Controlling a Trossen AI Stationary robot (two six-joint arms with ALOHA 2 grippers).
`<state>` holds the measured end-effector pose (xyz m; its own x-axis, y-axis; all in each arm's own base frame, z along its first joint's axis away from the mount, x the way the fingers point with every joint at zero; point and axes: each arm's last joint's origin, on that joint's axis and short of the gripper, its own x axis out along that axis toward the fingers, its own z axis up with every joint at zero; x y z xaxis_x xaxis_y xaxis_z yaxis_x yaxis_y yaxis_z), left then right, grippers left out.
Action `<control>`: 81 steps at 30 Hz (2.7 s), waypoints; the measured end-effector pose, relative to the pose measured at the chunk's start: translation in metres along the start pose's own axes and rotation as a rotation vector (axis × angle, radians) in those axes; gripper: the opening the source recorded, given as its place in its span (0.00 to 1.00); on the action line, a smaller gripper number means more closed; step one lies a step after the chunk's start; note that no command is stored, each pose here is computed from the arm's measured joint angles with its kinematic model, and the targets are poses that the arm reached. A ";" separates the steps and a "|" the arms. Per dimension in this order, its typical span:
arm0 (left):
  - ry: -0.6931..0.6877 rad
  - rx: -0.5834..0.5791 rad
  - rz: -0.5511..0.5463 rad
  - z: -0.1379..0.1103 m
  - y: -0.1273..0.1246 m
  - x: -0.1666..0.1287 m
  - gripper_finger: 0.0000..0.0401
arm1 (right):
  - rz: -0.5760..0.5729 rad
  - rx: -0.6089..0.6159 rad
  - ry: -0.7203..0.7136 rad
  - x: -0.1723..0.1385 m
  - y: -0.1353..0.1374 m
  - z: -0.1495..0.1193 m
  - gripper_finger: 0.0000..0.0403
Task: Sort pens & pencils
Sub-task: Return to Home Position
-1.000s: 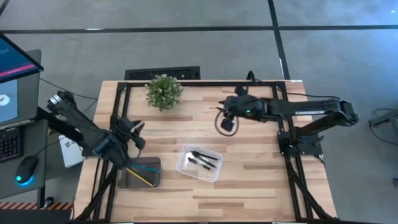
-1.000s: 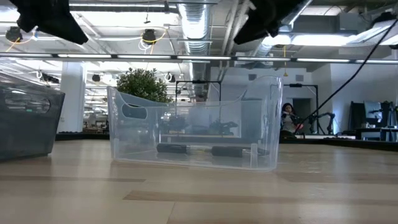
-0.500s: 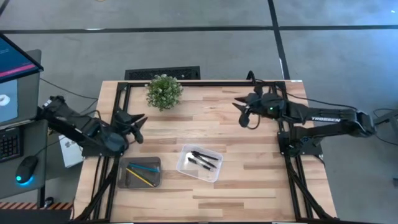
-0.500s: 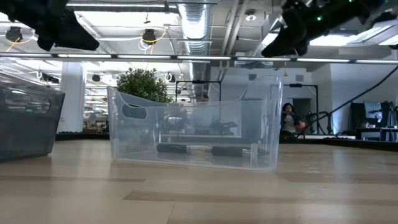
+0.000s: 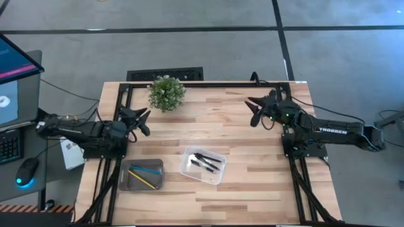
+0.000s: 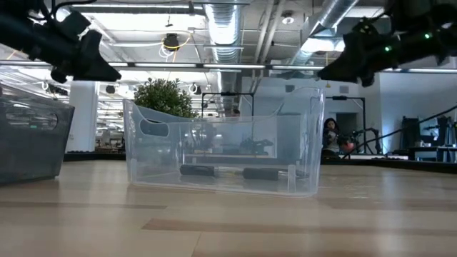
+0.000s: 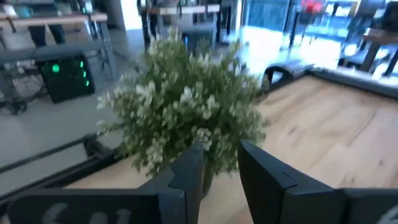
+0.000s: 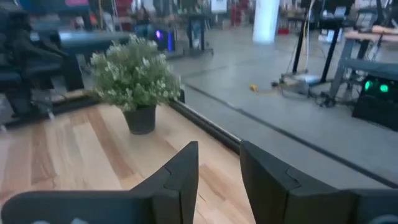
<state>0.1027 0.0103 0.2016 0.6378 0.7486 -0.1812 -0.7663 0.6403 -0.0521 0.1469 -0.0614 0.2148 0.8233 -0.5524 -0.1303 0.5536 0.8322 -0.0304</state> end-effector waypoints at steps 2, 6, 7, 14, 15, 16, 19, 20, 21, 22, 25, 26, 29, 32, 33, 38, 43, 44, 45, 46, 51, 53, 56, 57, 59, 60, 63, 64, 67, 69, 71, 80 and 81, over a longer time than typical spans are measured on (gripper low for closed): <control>-0.042 -0.014 -0.015 -0.003 0.001 0.001 0.23 | 0.008 0.008 -0.038 -0.004 0.000 -0.009 0.34; -0.100 -0.006 -0.083 -0.008 0.002 0.001 0.23 | 0.008 0.016 -0.051 -0.010 -0.002 -0.027 0.34; -0.109 -0.012 -0.082 -0.009 0.003 0.000 0.23 | 0.008 0.021 -0.052 -0.012 -0.002 -0.031 0.34; -0.139 -0.011 -0.067 -0.012 0.010 -0.003 0.23 | 0.009 0.057 -0.098 -0.027 -0.006 -0.049 0.34; -0.143 -0.007 -0.066 -0.014 0.011 -0.003 0.23 | 0.009 0.060 -0.109 -0.028 -0.006 -0.051 0.34; -0.146 -0.005 -0.058 -0.015 0.011 -0.003 0.23 | 0.008 0.063 -0.112 -0.030 -0.007 -0.053 0.34; -0.149 -0.007 -0.031 -0.023 0.013 -0.002 0.23 | 0.006 0.075 -0.098 -0.035 -0.008 -0.055 0.34; -0.149 -0.007 -0.028 -0.025 0.014 -0.002 0.23 | 0.006 0.076 -0.099 -0.036 -0.008 -0.055 0.34; -0.149 -0.007 -0.028 -0.027 0.014 -0.002 0.23 | 0.006 0.077 -0.099 -0.037 -0.008 -0.055 0.34; -0.149 -0.008 -0.028 -0.029 0.014 -0.002 0.23 | 0.007 0.080 -0.103 -0.038 -0.009 -0.055 0.34; -0.157 -0.024 -0.026 -0.030 0.015 -0.002 0.23 | 0.007 0.088 -0.118 -0.042 -0.010 -0.055 0.34; -0.158 -0.025 -0.027 -0.029 0.015 -0.002 0.23 | 0.007 0.089 -0.120 -0.043 -0.010 -0.055 0.34; -0.157 -0.020 -0.024 -0.030 0.015 -0.002 0.23 | 0.008 0.099 -0.110 -0.046 -0.011 -0.057 0.34; -0.157 -0.019 -0.017 -0.030 0.015 -0.001 0.23 | 0.018 0.122 -0.112 -0.049 -0.011 -0.057 0.34; -0.157 -0.019 -0.012 -0.030 0.015 -0.001 0.23 | 0.031 0.124 -0.122 -0.050 -0.011 -0.057 0.34; -0.158 0.003 0.000 -0.030 0.016 -0.002 0.23 | 0.056 0.109 -0.177 -0.055 -0.010 -0.053 0.34; -0.157 0.016 -0.016 -0.030 0.015 -0.002 0.23 | 0.050 0.082 -0.174 -0.055 -0.010 -0.053 0.34; -0.157 0.030 -0.019 -0.030 0.015 -0.002 0.23 | 0.050 0.082 -0.175 -0.055 -0.010 -0.053 0.34; -0.157 0.050 -0.028 -0.030 0.015 -0.002 0.23 | 0.050 0.082 -0.174 -0.055 -0.010 -0.053 0.34; -0.157 0.066 -0.033 -0.030 0.015 -0.002 0.23 | 0.050 0.082 -0.174 -0.055 -0.010 -0.053 0.34; -0.156 0.082 -0.029 -0.030 0.015 -0.002 0.23 | 0.049 0.081 -0.167 -0.054 -0.010 -0.053 0.34; -0.156 0.071 -0.031 -0.030 0.015 -0.002 0.23 | 0.051 0.080 -0.167 -0.055 -0.010 -0.053 0.34; -0.156 0.053 -0.032 -0.030 0.015 -0.002 0.23 | 0.052 0.080 -0.166 -0.055 -0.010 -0.053 0.34; -0.156 0.045 -0.032 -0.030 0.015 -0.002 0.23 | 0.052 0.080 -0.166 -0.055 -0.010 -0.053 0.34; -0.156 0.043 -0.032 -0.030 0.015 -0.002 0.23 | 0.052 0.080 -0.166 -0.055 -0.010 -0.053 0.34; -0.156 0.045 -0.032 -0.030 0.015 -0.002 0.23 | 0.053 0.081 -0.166 -0.055 -0.010 -0.053 0.34; -0.156 0.051 -0.032 -0.030 0.015 -0.001 0.23 | 0.053 0.081 -0.166 -0.055 -0.010 -0.053 0.34; -0.156 0.051 -0.032 -0.030 0.015 -0.001 0.23 | 0.053 0.080 -0.166 -0.055 -0.010 -0.053 0.34; -0.155 0.038 -0.033 -0.030 0.015 -0.001 0.23 | 0.054 0.080 -0.166 -0.055 -0.010 -0.053 0.34; -0.155 0.038 -0.033 -0.030 0.015 -0.001 0.23 | 0.054 0.081 -0.166 -0.055 -0.010 -0.053 0.34; -0.155 0.037 -0.033 -0.030 0.015 -0.001 0.23 | 0.054 0.081 -0.166 -0.055 -0.010 -0.053 0.34; -0.155 0.037 -0.032 -0.030 0.015 -0.001 0.23 | 0.055 0.081 -0.166 -0.055 -0.010 -0.053 0.34; -0.155 0.036 -0.032 -0.030 0.015 -0.001 0.23 | 0.055 0.080 -0.166 -0.055 -0.010 -0.053 0.34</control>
<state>0.0883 0.0134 0.1712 0.6686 0.7432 -0.0261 -0.7436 0.6683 -0.0192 0.0899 -0.0369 0.1696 0.8582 -0.5121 0.0360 0.5101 0.8585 0.0525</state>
